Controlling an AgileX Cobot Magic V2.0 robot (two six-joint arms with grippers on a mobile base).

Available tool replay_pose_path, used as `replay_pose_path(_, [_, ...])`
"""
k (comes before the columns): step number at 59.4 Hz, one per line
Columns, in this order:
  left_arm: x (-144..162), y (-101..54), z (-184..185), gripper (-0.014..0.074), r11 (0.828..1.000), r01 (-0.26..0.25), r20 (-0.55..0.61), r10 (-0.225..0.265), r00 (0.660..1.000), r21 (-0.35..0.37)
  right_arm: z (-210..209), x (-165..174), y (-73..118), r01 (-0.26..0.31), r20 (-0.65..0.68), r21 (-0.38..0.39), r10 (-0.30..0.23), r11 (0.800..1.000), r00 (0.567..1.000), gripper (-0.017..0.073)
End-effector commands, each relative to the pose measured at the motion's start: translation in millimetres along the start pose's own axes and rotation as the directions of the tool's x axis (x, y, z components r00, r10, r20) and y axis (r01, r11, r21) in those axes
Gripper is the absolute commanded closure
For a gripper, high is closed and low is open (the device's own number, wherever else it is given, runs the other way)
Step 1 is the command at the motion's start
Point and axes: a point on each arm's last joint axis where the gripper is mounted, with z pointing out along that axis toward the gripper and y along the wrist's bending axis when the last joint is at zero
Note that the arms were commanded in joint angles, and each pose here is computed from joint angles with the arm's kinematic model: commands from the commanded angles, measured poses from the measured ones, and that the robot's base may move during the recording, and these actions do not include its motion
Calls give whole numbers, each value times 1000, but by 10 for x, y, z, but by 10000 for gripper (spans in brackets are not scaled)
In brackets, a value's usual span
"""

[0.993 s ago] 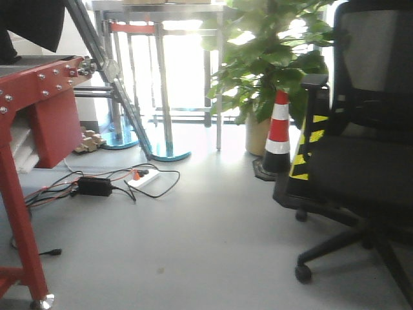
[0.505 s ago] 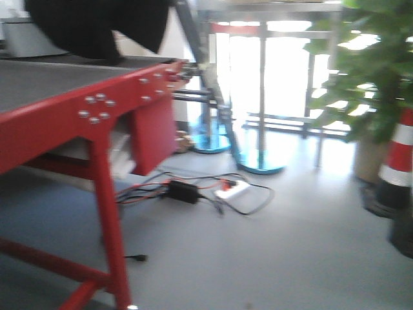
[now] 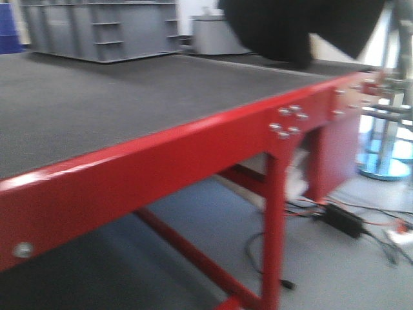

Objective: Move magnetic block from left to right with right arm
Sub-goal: 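Drive the base across the floor to the second dark table, then hold the cube in the right gripper while stopped at the table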

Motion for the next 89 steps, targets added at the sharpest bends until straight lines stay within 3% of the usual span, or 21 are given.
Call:
replay_pose_path(1, [-53,-3,-9,710,1000,4,90,-5,996,5,-15,-150,16,11,95,-8,-10,1000,995,403])
replay_pose_path(89, [-53,-2,-9,710,1000,4,90,-4,996,3,-15,-150,16,11,95,-8,-10,1000,995,403])
